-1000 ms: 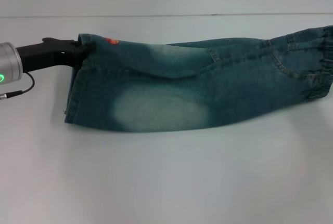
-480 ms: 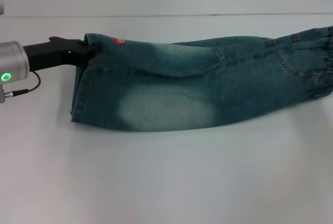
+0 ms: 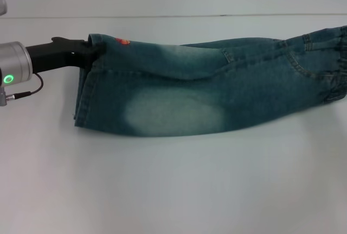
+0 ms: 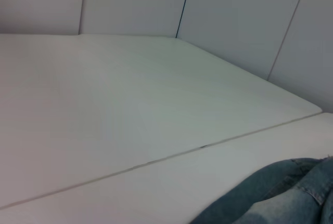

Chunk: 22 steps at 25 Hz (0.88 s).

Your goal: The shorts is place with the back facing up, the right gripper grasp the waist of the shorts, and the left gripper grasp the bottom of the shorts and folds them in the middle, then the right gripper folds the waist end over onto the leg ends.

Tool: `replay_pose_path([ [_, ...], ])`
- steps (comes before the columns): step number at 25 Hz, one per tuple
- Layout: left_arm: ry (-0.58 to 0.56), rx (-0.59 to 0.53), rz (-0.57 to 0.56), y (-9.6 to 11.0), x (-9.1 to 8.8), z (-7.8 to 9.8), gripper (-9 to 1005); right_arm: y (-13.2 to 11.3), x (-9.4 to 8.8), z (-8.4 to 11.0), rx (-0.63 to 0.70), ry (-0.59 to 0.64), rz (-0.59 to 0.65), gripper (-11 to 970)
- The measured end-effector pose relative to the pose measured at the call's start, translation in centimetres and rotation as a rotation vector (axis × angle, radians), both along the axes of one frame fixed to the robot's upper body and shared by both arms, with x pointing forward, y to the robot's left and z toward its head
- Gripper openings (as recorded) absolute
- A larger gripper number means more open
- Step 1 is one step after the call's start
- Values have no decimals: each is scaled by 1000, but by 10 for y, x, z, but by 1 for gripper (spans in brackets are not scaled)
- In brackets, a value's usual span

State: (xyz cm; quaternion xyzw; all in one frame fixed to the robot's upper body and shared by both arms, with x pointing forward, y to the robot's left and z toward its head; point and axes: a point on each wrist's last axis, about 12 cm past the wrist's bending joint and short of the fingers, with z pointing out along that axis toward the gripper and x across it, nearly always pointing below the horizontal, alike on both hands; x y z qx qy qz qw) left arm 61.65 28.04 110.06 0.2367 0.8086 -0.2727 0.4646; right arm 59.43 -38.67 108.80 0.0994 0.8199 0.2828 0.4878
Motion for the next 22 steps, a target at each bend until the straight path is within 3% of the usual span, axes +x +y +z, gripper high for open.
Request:
replay_pose_path([
  [22, -27, 5, -21, -10, 11, 11, 47, 1, 17, 17, -42, -6, 7, 176],
])
